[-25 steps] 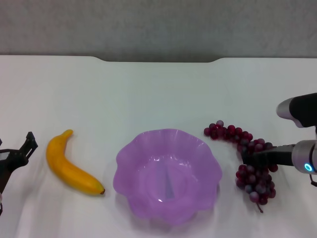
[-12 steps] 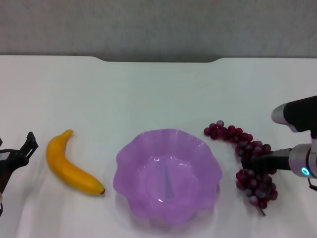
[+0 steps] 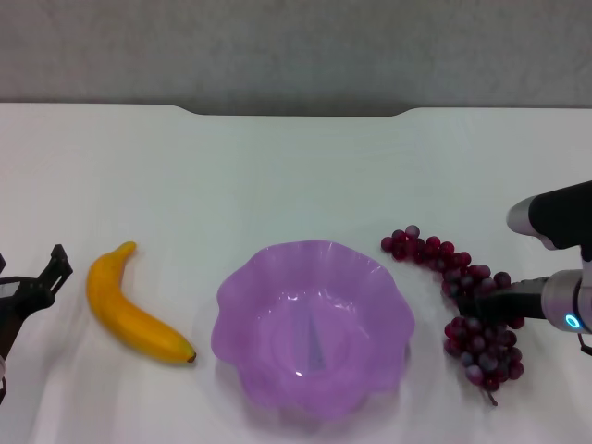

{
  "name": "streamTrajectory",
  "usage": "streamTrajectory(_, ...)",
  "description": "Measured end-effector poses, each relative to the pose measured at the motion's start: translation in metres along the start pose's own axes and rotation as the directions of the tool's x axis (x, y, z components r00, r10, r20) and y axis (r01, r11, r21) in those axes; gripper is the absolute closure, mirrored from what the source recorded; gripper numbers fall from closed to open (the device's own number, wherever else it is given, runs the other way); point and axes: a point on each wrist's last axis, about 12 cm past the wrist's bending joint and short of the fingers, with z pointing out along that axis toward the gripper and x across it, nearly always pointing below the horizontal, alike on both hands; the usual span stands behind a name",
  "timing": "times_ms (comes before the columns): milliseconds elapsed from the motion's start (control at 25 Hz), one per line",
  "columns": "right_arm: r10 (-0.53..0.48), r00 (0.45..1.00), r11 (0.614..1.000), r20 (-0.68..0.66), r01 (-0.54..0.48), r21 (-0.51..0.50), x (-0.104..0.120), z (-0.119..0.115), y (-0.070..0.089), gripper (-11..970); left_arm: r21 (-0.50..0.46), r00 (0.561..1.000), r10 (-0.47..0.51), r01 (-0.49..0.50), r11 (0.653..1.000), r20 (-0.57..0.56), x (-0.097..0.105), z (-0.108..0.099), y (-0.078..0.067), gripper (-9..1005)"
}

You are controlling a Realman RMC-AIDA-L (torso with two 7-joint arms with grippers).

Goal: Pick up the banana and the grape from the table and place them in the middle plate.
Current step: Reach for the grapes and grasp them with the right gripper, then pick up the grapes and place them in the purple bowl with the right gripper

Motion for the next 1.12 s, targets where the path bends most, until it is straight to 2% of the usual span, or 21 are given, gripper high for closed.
streamTrajectory(400, 0.004, 1.000, 1.000, 0.019, -0.004, 0.006, 0.0007, 0.0001, -0.0016, 368, -0.002, 1.000, -0.001, 0.001, 1.000, -0.001, 0.0006, -0.0008, 0.0006, 90)
streamTrajectory(840, 0.004, 1.000, 1.000, 0.019, -0.004, 0.006, 0.0007, 0.0000, -0.0018, 415, -0.003, 1.000, -0.001, 0.001, 1.000, -0.001, 0.0006, -0.0008, 0.0007, 90)
streamTrajectory(920, 0.003, 1.000, 1.000, 0.020, -0.003, 0.007, 0.0005, 0.0001, -0.0017, 466, -0.003, 1.000, -0.001, 0.001, 1.000, -0.001, 0.0006, -0.0008, 0.0007, 90)
streamTrajectory(1120, 0.000, 1.000, 1.000, 0.027, 0.000, 0.005, 0.0001, 0.0004, -0.0006, 513, -0.006, 1.000, -0.002, 0.002, 1.000, -0.002, 0.0009, -0.0014, 0.0017, 90)
